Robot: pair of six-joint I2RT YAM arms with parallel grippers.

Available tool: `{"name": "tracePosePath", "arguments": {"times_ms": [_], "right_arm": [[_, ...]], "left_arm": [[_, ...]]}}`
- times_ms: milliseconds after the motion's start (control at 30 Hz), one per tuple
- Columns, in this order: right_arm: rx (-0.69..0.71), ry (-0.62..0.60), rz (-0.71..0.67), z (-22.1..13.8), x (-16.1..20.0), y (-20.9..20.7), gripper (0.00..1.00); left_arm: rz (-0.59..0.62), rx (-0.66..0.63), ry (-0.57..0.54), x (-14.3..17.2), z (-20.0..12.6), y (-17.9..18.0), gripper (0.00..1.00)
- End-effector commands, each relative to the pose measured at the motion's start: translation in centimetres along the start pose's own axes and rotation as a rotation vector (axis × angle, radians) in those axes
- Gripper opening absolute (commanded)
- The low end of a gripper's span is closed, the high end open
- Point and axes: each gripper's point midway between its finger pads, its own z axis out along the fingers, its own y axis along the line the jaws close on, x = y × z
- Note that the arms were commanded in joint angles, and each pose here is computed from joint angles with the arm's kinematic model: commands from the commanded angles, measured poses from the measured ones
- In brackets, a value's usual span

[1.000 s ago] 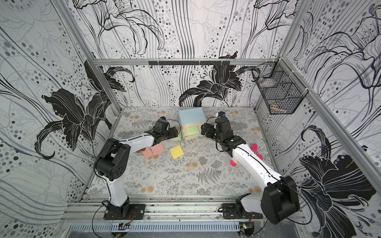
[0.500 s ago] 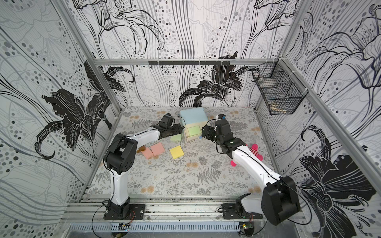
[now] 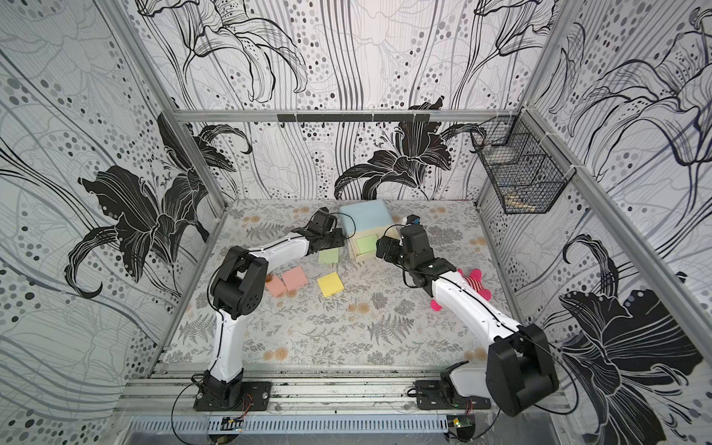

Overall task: Please put the sticky notes in the drawer by color
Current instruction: Adjust the storage box at the center of the board, then pick up the sticky notes from the center of the board.

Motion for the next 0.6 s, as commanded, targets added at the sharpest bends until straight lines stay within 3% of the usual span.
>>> {"name": "tracePosePath", "arguments": {"times_ms": [0, 233, 567], "right_arm": [[0.002, 0.001, 0.006, 0.4, 0.3, -0.3, 0.92], [0.011, 0.012, 0.009, 0.6, 0.8, -0.7, 0.92], [0.005, 0.023, 0.008, 1.3, 0.8, -0.4, 0.92]], "left_arm": [[0.051, -0.008, -0.019, -1.2, 1.1, -0.9, 0.55], [0.104, -0.05, 0.054, 0.0, 3.2, -0.4, 0.49], [0.178, -0.169, 0.114, 2.0, 2.2, 2.7, 0.58]]}}
